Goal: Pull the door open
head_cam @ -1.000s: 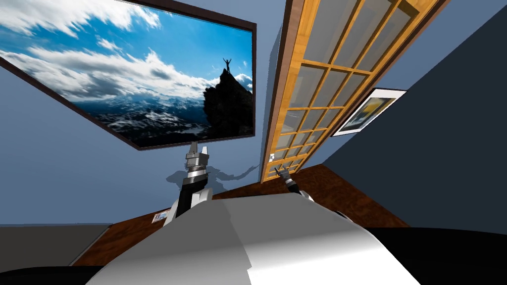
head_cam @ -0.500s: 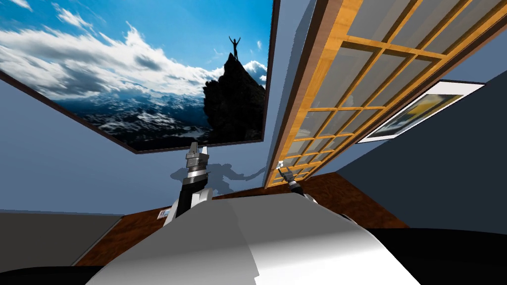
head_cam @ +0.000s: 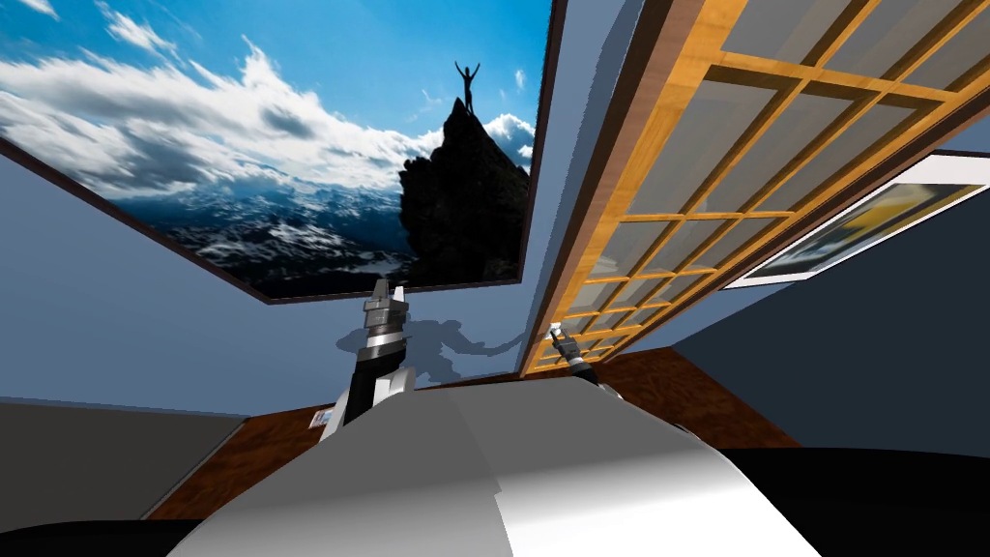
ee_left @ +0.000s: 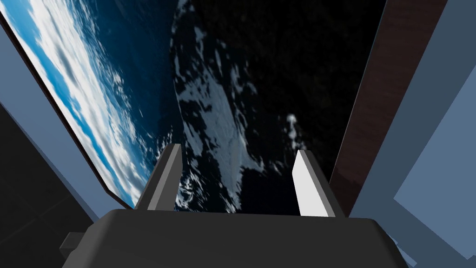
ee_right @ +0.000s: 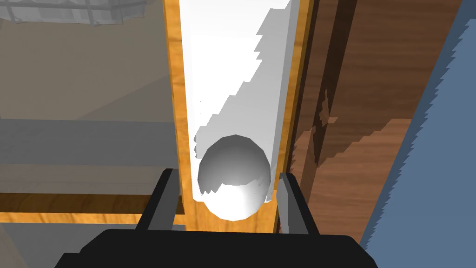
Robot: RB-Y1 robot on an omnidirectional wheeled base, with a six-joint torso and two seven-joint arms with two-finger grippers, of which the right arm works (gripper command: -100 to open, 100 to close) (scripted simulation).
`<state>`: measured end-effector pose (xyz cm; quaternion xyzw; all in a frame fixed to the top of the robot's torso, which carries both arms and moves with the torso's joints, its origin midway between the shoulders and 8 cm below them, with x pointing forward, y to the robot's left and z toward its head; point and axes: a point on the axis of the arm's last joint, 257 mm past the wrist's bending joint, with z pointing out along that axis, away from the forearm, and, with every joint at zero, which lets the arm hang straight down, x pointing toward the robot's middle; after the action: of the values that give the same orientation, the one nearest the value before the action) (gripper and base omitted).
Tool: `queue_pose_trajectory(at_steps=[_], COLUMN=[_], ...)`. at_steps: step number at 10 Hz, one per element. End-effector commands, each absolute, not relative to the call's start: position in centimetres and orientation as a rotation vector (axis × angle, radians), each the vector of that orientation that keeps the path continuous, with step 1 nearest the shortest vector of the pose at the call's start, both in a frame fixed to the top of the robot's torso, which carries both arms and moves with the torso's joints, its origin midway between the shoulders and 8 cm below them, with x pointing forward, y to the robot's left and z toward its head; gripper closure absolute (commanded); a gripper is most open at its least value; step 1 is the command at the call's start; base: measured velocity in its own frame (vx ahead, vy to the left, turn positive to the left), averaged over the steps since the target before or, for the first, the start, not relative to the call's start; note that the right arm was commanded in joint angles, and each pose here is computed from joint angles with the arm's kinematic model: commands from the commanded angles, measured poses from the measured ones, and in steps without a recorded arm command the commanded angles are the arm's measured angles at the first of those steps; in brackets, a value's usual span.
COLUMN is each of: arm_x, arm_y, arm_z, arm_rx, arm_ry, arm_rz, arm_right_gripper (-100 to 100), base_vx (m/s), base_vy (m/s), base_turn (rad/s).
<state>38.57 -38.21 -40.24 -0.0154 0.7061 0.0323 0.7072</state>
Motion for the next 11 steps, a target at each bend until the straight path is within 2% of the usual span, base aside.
queue_pose_trajectory(at_steps=[1,5,11], arm_x=[38.69,38.69,38.91], arm_y=[-38.23,-38.23,-38.54], arm_z=[-40.16,-40.16,-39.96], arm_rx=[-0.034,-0.034,0.091], arm_ry=[1.567,1.567,1.558], arm_rz=[0.071,0.071,0.162], arm_right_gripper=[100,100,100], base_vx=[-0.023,0.000,-0.045], base_vy=[0.001,0.000,-0.022], base_turn=[0.011,0.000,0.065])
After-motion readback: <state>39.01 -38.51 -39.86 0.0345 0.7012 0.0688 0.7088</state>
